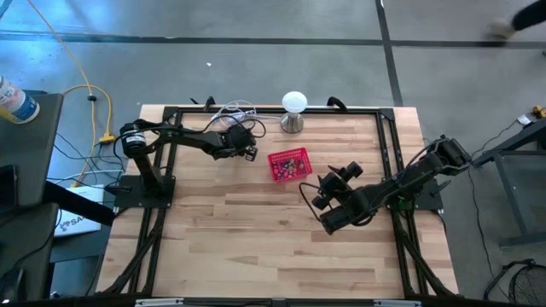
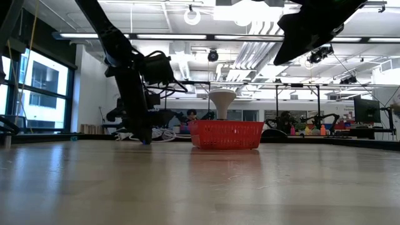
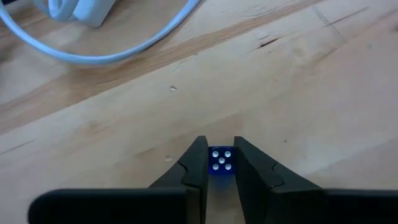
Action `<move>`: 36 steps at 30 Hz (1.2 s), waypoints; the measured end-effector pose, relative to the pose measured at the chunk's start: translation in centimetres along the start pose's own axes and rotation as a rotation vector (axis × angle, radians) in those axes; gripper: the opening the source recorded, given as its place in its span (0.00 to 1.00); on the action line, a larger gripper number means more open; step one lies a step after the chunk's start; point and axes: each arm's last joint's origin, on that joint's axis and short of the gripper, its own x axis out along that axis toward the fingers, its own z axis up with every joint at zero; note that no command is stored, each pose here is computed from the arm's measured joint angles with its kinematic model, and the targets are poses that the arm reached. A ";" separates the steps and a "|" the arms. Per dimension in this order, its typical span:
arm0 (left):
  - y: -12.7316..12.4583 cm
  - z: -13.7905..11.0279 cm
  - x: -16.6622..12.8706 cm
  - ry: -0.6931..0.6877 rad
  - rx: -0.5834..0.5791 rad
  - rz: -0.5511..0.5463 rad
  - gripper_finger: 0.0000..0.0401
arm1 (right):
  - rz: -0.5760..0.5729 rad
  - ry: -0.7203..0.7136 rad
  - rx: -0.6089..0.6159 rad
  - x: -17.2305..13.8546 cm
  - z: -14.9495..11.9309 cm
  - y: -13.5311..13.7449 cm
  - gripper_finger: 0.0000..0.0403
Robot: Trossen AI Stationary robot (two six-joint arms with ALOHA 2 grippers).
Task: Pick & Place Dice
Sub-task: Put the blue dice into the bin
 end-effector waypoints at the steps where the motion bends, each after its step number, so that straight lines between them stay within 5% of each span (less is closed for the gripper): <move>1: 0.0 0.0 0.0 -0.001 0.010 0.001 0.11 | 0.001 0.000 0.002 0.0 0.0 0.0 0.51; 13: -0.3 0.0 -1.5 -0.019 0.086 -0.038 0.11 | 0.002 0.001 -0.005 0.0 0.0 0.0 0.51; 19: -1.2 0.9 -5.2 -0.065 0.174 -0.274 0.11 | -0.004 -0.010 -0.032 0.0 0.0 0.0 0.51; 28: -5.5 0.9 -12.6 -0.454 0.467 -0.718 0.11 | -0.015 -0.025 -0.037 0.0 0.1 -0.1 0.51; 36: -7.9 0.8 -11.8 -0.663 0.541 -0.727 0.22 | -0.013 -0.022 -0.036 0.0 0.0 -0.1 0.51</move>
